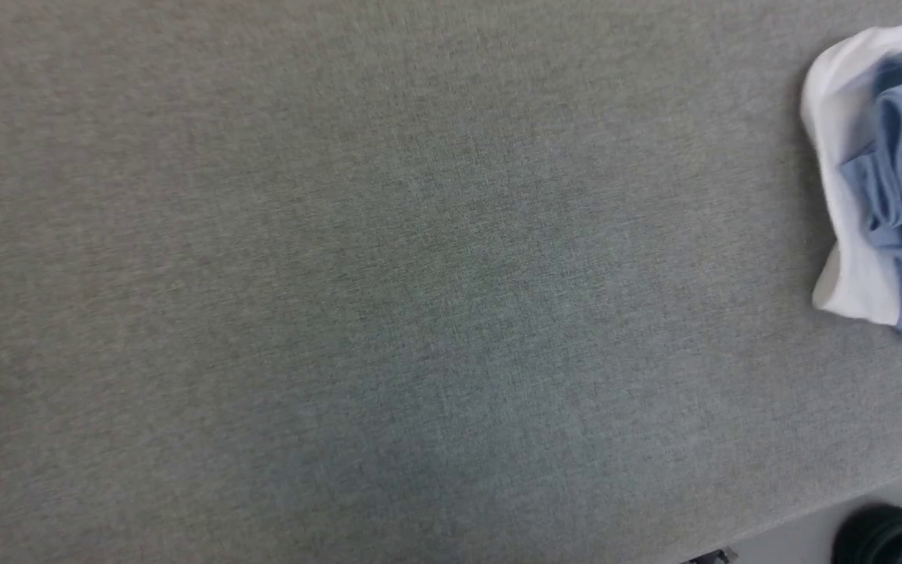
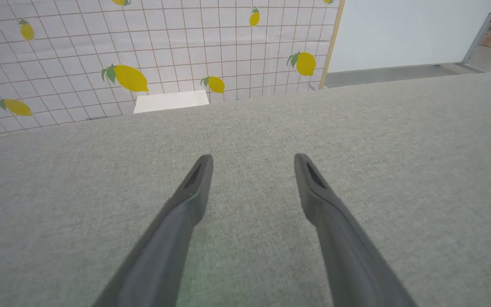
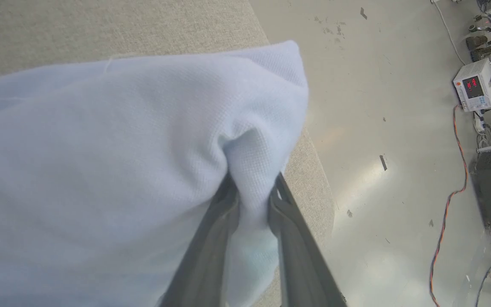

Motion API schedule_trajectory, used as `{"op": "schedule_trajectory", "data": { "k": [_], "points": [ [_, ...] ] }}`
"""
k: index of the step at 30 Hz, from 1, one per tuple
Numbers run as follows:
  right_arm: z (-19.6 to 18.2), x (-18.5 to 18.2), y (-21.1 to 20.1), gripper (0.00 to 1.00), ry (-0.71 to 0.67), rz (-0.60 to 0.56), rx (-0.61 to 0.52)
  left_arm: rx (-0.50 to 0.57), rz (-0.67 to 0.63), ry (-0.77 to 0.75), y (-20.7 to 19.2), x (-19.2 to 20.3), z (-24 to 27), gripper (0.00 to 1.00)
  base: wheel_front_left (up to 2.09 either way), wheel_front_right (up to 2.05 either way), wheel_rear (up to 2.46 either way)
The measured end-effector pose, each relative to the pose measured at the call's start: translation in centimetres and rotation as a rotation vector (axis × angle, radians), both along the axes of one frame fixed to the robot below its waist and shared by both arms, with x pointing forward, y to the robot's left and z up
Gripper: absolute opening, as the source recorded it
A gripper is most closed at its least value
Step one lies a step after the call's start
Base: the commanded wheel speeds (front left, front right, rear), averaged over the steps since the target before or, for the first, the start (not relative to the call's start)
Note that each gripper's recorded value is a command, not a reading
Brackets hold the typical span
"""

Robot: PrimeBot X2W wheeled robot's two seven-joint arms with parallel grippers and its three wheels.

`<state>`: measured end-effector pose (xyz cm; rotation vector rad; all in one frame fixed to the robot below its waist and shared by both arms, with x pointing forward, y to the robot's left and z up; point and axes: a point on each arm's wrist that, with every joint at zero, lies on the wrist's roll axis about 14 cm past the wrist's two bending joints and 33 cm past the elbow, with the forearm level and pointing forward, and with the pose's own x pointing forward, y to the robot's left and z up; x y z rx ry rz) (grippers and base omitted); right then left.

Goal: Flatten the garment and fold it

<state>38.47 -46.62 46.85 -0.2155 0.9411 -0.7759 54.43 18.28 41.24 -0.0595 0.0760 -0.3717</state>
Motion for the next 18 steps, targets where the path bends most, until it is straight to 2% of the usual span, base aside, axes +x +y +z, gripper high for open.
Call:
{"op": "schedule_trajectory", "data": {
  "k": [2, 3, 4, 9, 12, 16, 18],
  "points": [
    [-0.1, -0.3, -0.5, 0.0, 0.006, -0.03, -0.012, -0.001, -0.005, 0.022, -0.1, 0.0, -1.0, 1.0, 0.0, 0.0, 0.0],
    [0.1, -0.4, -0.6, 0.15, 0.012, -0.033, -0.036, -0.001, -0.01, 0.027, -0.3, 0.1, -1.3, 1.0, 0.0, 0.0, 0.0],
    [0.3, -0.6, -0.8, 1.0, 0.014, -0.038, -0.05, -0.003, -0.017, 0.027, -0.5, 0.2, -1.4, 1.0, 0.0, 0.0, 0.0],
    [1.8, -1.1, -1.2, 1.0, -0.022, -0.05, -0.092, -0.008, -0.039, 0.024, -1.3, 0.6, -1.6, 1.0, 0.0, 0.0, 0.0],
    [3.4, -0.2, -1.1, 1.0, -0.095, -0.008, -0.123, -0.01, -0.039, 0.022, -1.5, 0.6, -1.3, 1.0, 0.0, 0.0, 0.0],
    [5.9, 2.5, 0.2, 1.0, -0.223, 0.095, -0.143, -0.017, -0.034, 0.027, -1.6, 0.1, -0.9, 1.0, 0.0, 0.0, 0.0],
    [8.1, 4.6, 1.4, 1.0, -0.309, 0.187, -0.164, -0.035, -0.02, 0.031, -1.7, -0.5, -0.7, 1.0, 0.0, 0.0, 0.0]
  ]
}}
